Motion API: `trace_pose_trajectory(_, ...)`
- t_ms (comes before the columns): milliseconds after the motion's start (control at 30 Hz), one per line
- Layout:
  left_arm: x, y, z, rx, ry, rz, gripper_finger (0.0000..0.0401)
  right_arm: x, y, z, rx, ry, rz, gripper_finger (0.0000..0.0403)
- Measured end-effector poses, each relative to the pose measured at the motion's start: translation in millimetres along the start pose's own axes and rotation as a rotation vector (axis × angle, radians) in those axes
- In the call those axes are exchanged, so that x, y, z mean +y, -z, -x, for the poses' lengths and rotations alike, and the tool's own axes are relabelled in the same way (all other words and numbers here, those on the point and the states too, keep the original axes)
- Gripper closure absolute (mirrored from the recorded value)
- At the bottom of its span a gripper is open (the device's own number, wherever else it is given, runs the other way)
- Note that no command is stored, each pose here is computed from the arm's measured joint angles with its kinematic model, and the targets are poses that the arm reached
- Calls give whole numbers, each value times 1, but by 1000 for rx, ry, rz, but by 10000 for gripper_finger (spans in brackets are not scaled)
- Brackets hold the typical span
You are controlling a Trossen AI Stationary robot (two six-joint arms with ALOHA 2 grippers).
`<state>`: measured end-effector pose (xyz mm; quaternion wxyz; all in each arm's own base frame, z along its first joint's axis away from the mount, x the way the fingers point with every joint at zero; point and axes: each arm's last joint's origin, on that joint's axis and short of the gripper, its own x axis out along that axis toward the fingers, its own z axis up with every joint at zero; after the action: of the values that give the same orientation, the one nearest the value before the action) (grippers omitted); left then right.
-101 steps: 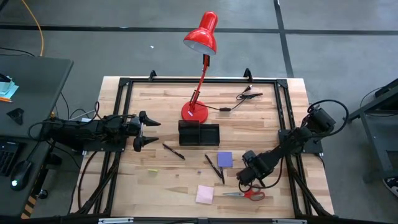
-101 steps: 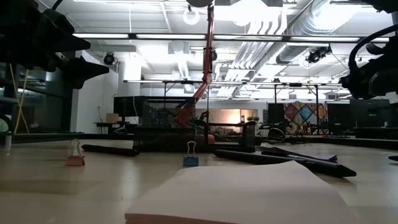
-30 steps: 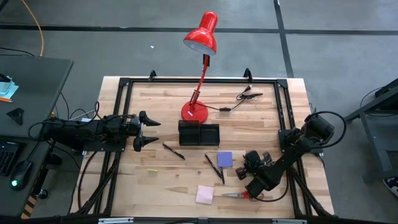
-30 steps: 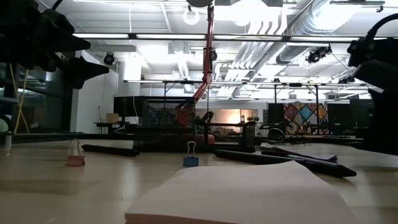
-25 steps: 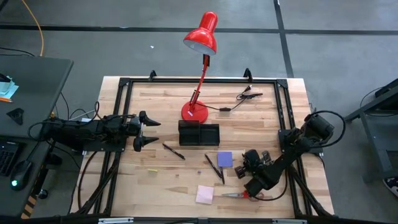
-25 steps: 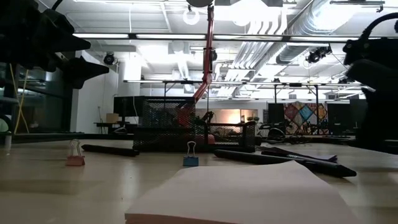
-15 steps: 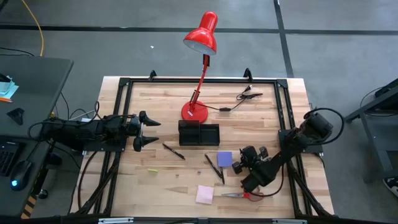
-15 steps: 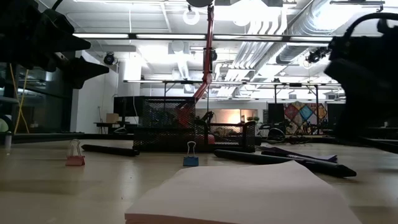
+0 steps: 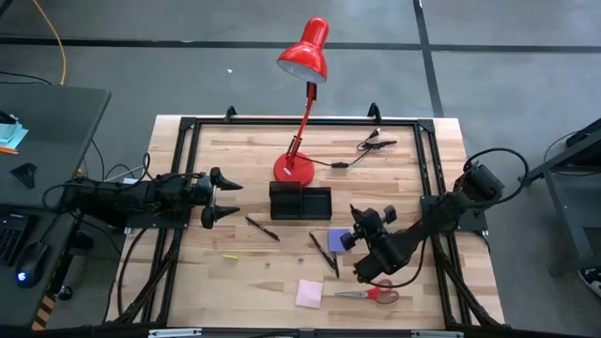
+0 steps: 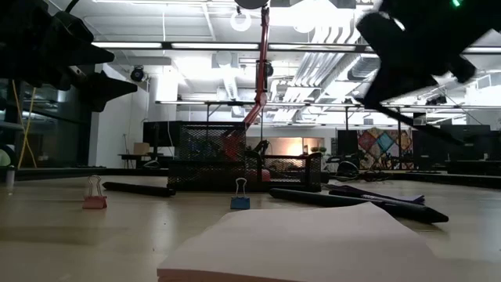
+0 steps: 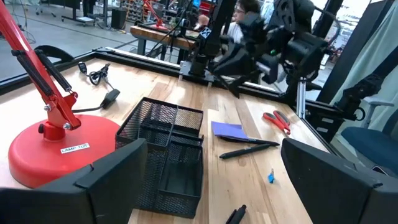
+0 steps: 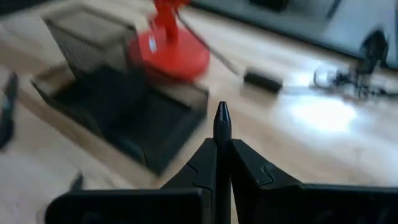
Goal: Pick and place office supplies into organizer
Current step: Put the black pen into the black desk organizer
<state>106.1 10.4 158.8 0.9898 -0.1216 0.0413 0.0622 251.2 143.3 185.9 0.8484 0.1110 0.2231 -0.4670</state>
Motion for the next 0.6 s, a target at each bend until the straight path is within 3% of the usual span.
trace_pose_trajectory(267,0,0,0,0,0,0,43,27,-37,-4,-210,-29,53,391)
trace_pose_trajectory(600,0,0,0,0,0,0,43,49,-68,-35,-291,13,103,391)
